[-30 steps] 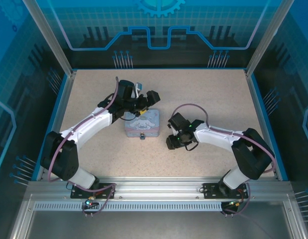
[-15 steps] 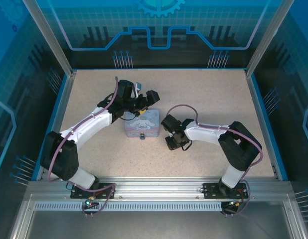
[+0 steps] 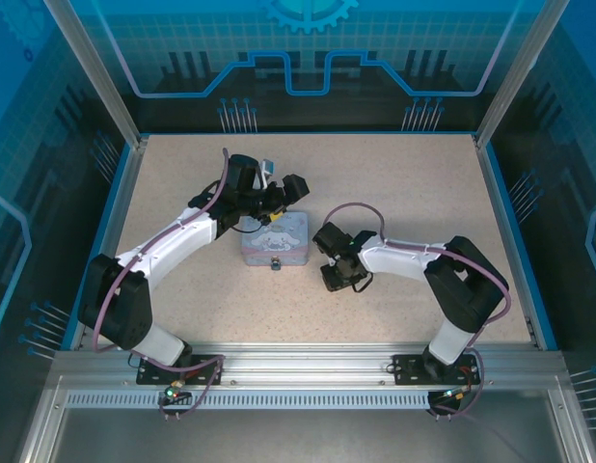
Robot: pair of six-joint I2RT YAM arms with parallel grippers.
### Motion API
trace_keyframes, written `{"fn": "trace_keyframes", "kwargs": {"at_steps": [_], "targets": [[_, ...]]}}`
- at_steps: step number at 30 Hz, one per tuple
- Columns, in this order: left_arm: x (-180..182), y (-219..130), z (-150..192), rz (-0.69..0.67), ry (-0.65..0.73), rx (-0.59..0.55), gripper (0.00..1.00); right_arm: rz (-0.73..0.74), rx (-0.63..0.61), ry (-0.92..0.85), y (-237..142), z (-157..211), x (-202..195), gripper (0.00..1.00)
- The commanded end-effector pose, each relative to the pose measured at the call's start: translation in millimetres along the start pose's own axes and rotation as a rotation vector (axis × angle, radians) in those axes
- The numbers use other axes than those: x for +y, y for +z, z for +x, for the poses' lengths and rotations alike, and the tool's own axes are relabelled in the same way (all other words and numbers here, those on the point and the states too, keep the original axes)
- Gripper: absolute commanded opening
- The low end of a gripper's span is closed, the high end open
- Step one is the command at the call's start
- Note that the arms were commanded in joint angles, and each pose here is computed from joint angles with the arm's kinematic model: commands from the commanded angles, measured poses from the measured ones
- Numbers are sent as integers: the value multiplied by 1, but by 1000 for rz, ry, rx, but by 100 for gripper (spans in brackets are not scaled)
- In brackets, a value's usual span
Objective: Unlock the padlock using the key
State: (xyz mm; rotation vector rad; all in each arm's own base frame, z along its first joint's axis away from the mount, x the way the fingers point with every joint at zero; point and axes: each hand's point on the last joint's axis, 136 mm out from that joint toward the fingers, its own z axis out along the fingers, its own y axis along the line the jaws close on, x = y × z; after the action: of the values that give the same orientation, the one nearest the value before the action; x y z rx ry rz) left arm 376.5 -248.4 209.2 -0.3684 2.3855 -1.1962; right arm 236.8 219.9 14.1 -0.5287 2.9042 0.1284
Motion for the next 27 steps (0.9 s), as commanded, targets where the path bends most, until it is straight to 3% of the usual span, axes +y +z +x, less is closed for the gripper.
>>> {"fn": "trace_keyframes", "kwargs": {"at_steps": [1, 4, 12, 27], "targets": [[-9, -9, -7, 29, -1, -31, 99, 8, 28, 20, -1, 12, -7, 30], [-9, -9, -7, 32, -3, -32, 99, 8, 38, 24, 3, 16, -7, 27], [-10, -9, -6, 34, -5, -30, 99, 7, 28, 48, 5, 11, -11, 0], [-7, -7, -5, 35, -8, -26, 99, -114, -81, 134, -23, -17, -13, 0]]}}
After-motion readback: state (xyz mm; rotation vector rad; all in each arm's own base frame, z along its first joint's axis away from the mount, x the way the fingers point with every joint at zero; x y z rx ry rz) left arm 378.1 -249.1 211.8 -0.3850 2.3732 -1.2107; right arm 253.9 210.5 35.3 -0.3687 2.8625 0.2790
